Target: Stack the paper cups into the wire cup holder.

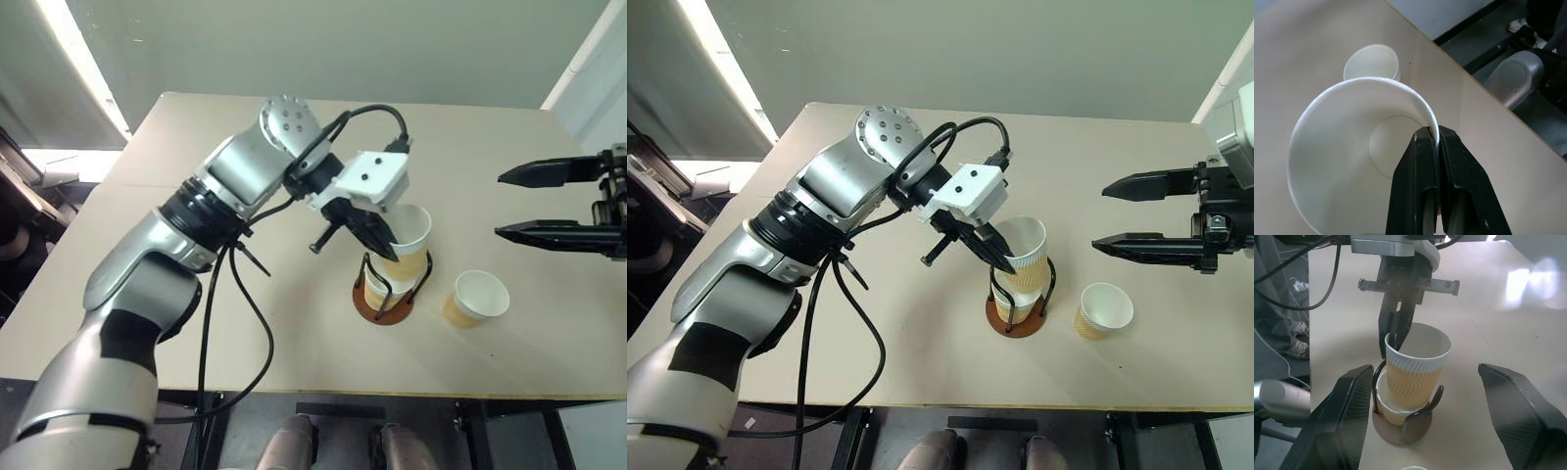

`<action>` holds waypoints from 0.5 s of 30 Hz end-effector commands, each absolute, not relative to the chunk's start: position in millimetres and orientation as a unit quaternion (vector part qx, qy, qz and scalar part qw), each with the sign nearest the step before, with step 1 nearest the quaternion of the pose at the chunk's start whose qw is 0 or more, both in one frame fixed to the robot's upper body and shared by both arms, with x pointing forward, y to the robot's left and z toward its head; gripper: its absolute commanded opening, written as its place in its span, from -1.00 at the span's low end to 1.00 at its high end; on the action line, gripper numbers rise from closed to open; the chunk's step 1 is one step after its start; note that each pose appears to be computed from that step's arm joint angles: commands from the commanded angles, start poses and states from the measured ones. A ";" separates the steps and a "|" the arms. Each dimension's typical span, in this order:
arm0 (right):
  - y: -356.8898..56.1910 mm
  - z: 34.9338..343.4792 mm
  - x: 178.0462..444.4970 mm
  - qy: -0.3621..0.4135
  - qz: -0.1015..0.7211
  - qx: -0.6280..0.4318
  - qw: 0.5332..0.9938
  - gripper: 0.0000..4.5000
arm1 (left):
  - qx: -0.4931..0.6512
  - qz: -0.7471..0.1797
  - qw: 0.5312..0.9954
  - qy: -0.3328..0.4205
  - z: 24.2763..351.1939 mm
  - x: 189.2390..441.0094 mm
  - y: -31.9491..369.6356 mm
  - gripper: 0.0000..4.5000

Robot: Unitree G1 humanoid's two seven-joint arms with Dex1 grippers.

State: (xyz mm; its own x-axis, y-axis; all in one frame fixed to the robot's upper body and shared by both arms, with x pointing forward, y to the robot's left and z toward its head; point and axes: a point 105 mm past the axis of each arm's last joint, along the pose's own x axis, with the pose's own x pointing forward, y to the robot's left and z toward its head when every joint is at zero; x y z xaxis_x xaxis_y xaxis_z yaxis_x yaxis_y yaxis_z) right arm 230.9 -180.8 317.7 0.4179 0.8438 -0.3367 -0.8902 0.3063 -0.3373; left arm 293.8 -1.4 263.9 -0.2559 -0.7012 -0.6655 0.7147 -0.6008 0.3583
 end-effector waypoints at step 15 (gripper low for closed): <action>-184.0 326.4 225.0 0.032 0.519 -0.269 0.811 0.57 | 0.458 -0.785 0.417 0.013 240.0 302.9 -6.8 -0.55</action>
State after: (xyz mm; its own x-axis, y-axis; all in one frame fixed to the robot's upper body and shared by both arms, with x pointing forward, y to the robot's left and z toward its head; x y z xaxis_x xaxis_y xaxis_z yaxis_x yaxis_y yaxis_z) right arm 229.0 -182.5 315.3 0.4352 0.8309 -0.3467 -0.8821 0.3163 -0.3491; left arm 307.3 -6.2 232.6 -0.2147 -0.6477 -0.7310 0.6980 -0.6253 0.3490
